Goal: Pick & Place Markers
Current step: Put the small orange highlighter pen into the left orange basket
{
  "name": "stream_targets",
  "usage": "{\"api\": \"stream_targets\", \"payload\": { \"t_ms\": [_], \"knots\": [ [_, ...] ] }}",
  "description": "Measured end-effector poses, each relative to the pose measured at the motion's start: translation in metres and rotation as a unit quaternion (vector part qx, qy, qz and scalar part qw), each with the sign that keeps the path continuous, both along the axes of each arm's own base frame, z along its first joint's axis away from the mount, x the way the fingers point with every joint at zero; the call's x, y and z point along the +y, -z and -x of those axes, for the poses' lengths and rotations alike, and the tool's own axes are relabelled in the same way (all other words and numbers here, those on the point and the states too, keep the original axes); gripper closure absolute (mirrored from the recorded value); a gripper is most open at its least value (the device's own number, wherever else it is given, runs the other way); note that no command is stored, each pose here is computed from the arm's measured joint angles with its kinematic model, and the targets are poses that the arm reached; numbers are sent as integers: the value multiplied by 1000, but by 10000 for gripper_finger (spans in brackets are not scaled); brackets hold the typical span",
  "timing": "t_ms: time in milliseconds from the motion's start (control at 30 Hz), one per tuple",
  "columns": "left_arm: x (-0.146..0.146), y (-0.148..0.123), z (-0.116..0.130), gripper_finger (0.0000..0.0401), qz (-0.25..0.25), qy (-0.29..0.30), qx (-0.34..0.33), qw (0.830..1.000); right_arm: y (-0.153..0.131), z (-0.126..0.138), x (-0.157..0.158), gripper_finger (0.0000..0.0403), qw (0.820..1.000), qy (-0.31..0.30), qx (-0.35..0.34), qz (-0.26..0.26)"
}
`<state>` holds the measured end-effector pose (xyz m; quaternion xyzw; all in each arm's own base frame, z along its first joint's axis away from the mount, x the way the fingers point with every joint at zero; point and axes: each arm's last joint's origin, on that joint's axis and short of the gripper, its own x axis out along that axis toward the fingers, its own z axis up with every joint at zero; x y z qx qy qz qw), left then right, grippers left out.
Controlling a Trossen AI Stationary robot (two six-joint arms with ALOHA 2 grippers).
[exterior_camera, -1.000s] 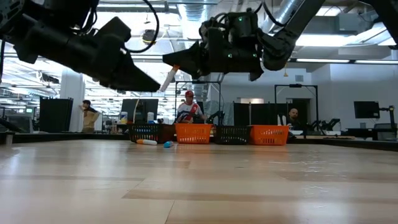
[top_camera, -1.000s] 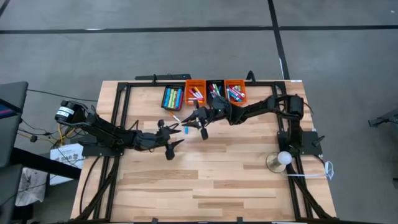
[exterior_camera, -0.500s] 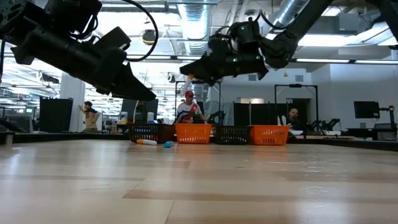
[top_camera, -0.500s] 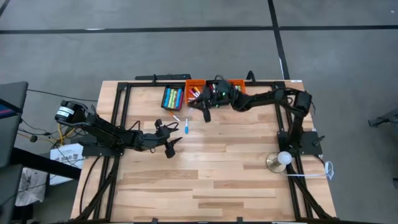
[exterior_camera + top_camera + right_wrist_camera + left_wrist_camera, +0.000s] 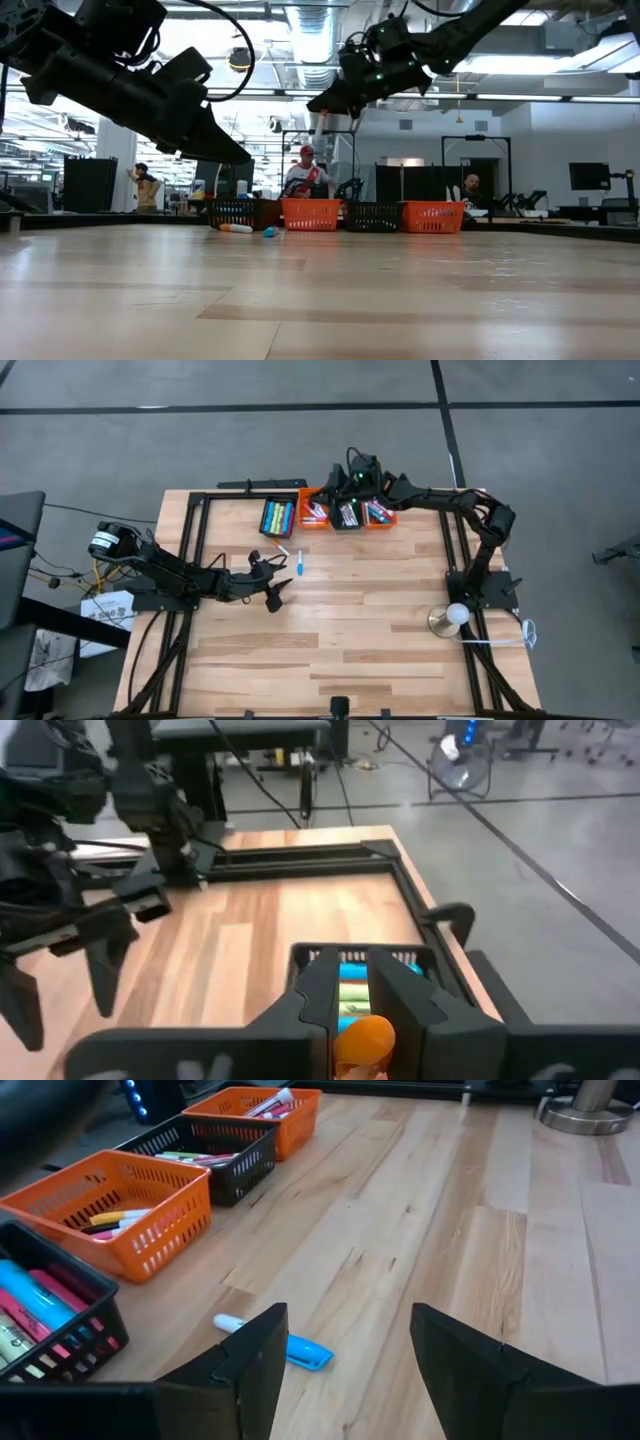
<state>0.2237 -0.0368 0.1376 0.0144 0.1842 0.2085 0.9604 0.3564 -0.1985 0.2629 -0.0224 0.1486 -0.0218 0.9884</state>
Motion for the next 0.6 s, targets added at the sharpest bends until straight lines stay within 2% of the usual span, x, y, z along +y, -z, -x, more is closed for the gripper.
{"api": "stream_targets", "payload": {
  "t_ms": [167, 467, 600],
  "knots": [
    [0, 0, 0, 192, 0, 0, 0, 1000, 2, 6, -16, 370, 1000, 21, -1, -9],
    [3, 0, 0, 192, 1, -6, 0, 1000, 62, -8, -46, 364, 997, 42, 40, -43],
    [3, 0, 0, 192, 3, -7, -1, 1000, 70, -17, -55, 367, 997, 45, 39, -43]
  ]
}}
